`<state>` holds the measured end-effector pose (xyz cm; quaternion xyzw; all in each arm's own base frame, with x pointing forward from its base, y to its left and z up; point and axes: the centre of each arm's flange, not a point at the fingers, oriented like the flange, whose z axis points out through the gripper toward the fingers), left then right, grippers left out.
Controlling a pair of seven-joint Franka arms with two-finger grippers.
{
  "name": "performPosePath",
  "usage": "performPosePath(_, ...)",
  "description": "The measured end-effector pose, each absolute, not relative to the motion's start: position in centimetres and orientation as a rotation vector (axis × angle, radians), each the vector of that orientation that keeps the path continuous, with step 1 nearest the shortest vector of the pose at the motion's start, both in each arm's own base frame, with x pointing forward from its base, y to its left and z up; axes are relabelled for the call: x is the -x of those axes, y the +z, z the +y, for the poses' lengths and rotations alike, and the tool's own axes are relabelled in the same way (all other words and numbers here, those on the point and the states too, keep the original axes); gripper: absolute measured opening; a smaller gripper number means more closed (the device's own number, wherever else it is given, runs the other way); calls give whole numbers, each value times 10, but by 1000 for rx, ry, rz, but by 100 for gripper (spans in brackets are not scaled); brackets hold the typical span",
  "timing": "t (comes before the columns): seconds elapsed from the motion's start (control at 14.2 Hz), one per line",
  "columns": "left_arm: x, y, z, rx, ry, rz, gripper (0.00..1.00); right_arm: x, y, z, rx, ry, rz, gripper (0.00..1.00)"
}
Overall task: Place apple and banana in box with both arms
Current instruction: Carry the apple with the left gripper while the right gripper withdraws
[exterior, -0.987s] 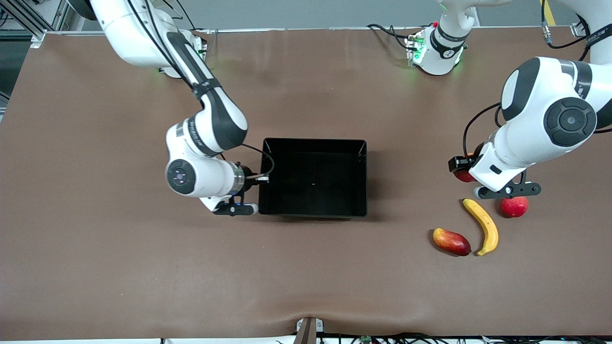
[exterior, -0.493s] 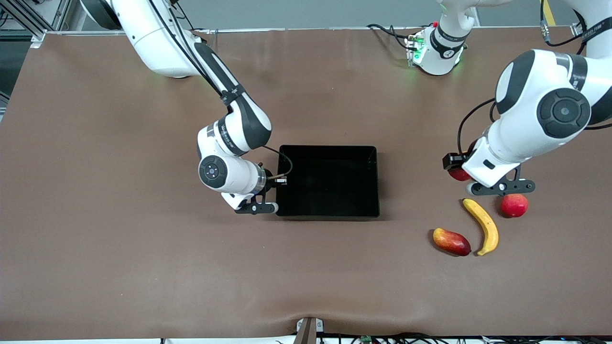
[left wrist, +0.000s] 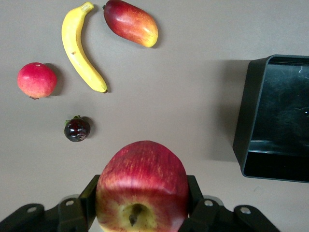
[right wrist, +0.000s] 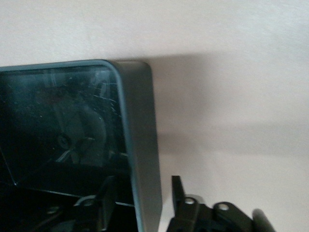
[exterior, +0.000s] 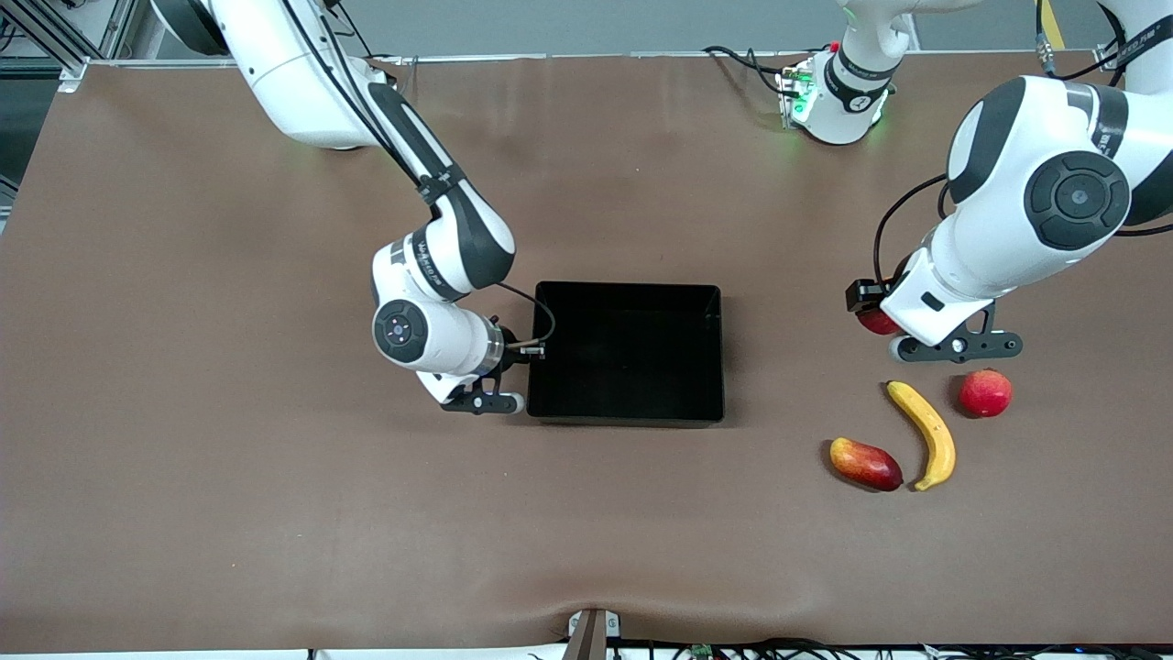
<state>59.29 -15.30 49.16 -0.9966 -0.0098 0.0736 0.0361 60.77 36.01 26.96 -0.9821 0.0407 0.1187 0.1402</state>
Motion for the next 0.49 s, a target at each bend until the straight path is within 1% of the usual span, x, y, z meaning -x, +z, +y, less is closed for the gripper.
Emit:
performPosePath(0.07, -593, 494, -156, 3071, 223, -27, 72, -614, 282, 347, 2834, 375, 132, 72)
performPosePath(0.28, -589, 498, -177, 3078, 211, -28, 72, -647, 342, 279, 2821, 422, 198, 100)
performPosePath(0.49, -580, 488, -210, 3066, 231, -63, 72, -670, 404, 207, 2850, 437, 245, 100)
